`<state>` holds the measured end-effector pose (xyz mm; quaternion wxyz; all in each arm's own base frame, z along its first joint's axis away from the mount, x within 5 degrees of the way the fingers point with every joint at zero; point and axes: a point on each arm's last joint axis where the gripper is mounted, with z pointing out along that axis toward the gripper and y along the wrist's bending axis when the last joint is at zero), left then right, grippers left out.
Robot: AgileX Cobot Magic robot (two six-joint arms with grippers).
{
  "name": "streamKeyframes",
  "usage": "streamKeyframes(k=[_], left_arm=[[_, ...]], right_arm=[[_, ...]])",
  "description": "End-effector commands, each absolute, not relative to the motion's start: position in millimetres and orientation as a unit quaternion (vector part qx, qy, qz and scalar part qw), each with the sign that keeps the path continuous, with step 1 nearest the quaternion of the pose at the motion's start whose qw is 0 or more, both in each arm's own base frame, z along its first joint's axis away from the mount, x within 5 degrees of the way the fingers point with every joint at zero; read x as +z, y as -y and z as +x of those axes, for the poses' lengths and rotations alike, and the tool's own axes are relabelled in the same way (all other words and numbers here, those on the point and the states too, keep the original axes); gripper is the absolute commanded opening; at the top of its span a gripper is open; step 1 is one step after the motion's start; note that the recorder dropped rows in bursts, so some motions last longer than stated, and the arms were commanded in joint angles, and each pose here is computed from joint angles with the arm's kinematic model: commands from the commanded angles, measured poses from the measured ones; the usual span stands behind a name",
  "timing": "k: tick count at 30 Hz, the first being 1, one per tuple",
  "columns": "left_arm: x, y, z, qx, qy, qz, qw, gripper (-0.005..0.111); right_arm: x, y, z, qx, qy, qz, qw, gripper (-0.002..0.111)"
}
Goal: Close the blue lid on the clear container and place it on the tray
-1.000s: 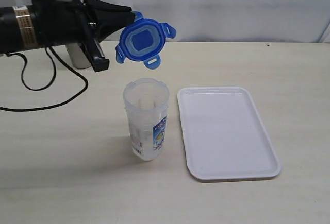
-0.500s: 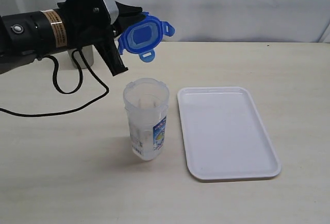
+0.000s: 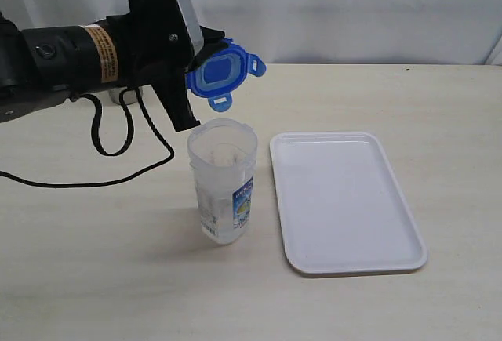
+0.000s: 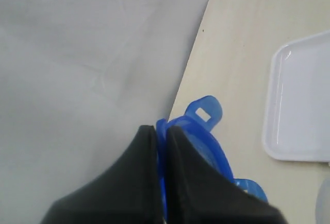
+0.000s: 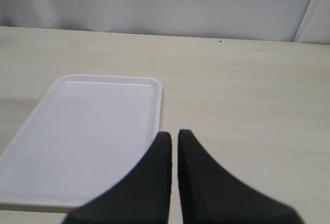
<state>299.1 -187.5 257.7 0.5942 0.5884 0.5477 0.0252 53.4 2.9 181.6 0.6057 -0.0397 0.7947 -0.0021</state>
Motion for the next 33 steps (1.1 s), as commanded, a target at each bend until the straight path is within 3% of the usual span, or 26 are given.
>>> streamKeyframes(k=[1,13,33], left_arm=[[268,191,291,0.031,-0.534,0.593,0.602,0.0],[287,196,269,0.061,-0.533,0.608,0.586,0.0],[284,208,258,0.087,-0.503,0.651,0.562,0.0]], right_arm=[[182,-3,53,-0.001,-0.79,-0.04,0.612,0.005],[182,-3,53,-0.001,-0.79,-0.04,0.612,0.005],[182,-3,53,-0.001,-0.79,-0.04,0.612,0.005]])
